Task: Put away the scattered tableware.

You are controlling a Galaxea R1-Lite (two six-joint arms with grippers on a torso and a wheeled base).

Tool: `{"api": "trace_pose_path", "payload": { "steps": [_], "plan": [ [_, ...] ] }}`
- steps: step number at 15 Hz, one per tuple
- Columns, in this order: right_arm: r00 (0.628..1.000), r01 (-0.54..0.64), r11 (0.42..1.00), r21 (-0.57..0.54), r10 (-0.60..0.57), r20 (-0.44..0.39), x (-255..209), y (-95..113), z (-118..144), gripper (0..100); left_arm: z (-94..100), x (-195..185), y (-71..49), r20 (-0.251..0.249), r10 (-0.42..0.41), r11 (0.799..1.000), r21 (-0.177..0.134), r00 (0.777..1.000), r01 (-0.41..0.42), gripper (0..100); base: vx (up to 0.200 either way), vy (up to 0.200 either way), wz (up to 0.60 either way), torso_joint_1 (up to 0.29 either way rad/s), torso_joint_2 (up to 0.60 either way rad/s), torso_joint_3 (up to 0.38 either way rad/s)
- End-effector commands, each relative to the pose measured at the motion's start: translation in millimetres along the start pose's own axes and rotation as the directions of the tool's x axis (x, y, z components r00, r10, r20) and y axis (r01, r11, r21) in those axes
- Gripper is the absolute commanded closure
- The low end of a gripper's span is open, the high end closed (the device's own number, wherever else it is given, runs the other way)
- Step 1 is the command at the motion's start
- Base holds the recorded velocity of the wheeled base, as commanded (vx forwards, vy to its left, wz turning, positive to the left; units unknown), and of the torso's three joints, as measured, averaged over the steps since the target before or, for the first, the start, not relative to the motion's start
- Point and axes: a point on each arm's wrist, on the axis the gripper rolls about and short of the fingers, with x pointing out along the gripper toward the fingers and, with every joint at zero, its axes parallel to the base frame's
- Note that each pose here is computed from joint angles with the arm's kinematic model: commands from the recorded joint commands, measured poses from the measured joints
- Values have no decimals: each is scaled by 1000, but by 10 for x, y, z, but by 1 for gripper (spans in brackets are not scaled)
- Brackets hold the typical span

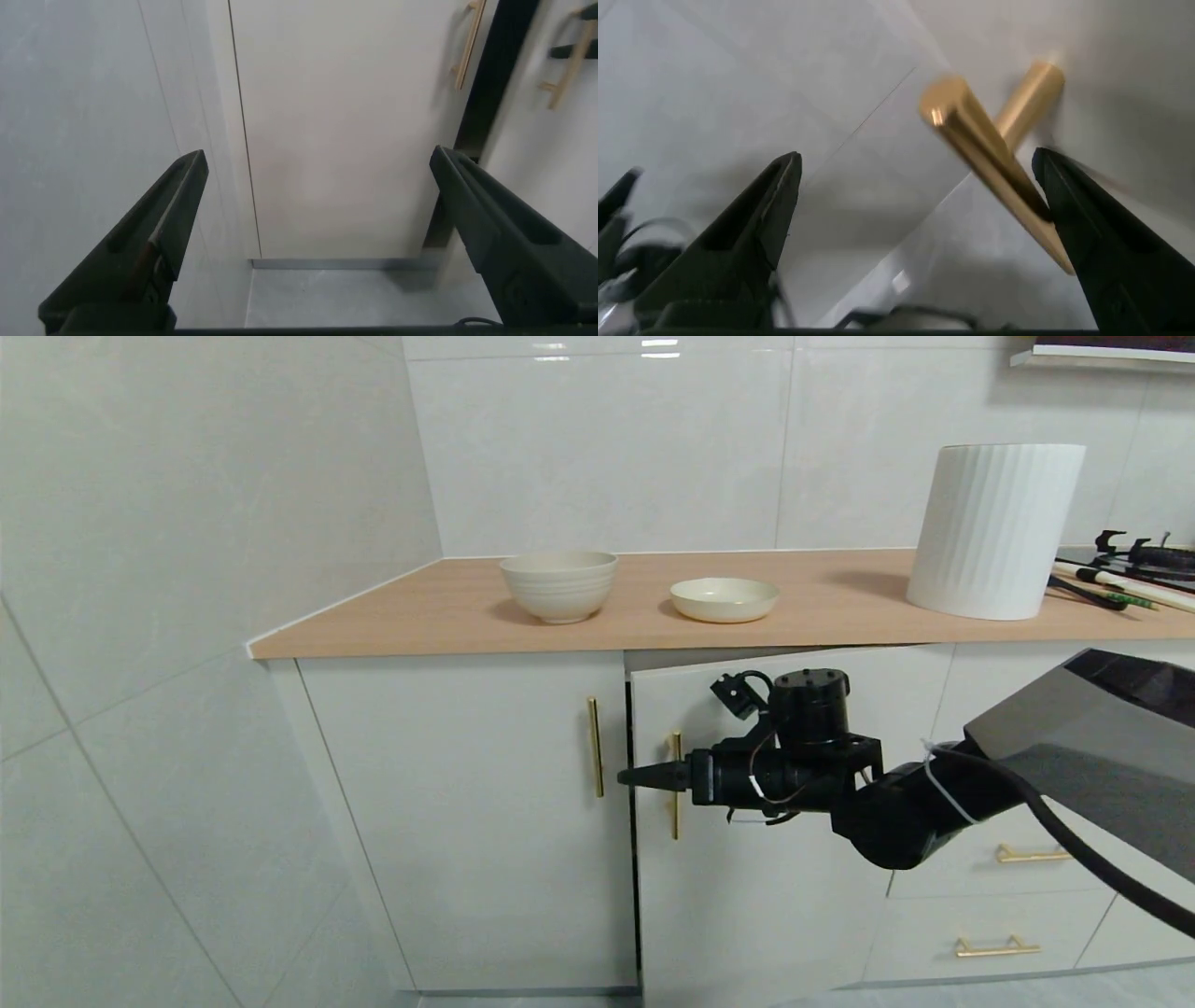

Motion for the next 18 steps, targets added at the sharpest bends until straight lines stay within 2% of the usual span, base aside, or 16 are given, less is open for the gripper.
{"api": "trace_pose_path", "payload": {
  "steps": [1, 3, 6, 10, 15, 17, 18],
  "plan": [
    [1000, -13, 1000, -14, 13, 12, -172, 163, 48, 0, 0, 0, 0, 0, 1, 1000, 0, 1000, -1, 0, 0, 0, 0, 0, 0, 0],
    [1000, -12, 1000, -6, 12, -1, -284, 226, -18, 0, 0, 0, 0, 0, 1, 1000, 0, 1000, -1, 0, 0, 0, 0, 0, 0, 0],
    [995, -87, 996, -5, 87, -40, -456, 300, -191, 0, 0, 0, 0, 0, 1, 1000, 0, 1000, -1, 0, 0, 0, 0, 0, 0, 0],
    [990, -128, 992, -4, 128, -61, -582, 337, -344, 0, 0, 0, 0, 0, 1, 1000, 0, 1000, -1, 0, 0, 0, 0, 0, 0, 0],
    [989, -145, 989, -31, 144, -39, -665, 369, -444, 0, 0, 0, 0, 0, 1, 1000, 0, 1000, -1, 0, 0, 0, 0, 0, 0, 0],
    [989, -148, 988, -33, 147, -34, -679, 387, -431, 0, 0, 0, 0, 0, 1, 1000, 15, 1000, -1, 0, 0, 0, 0, 0, 0, 0],
    [988, -150, 988, -32, 149, -30, -699, 410, -421, 0, 40, -10, -2, 19, -7, 1000, 9, 1000, 7, 0, 0, 0, 0, 0, 0, 0]
  ]
}}
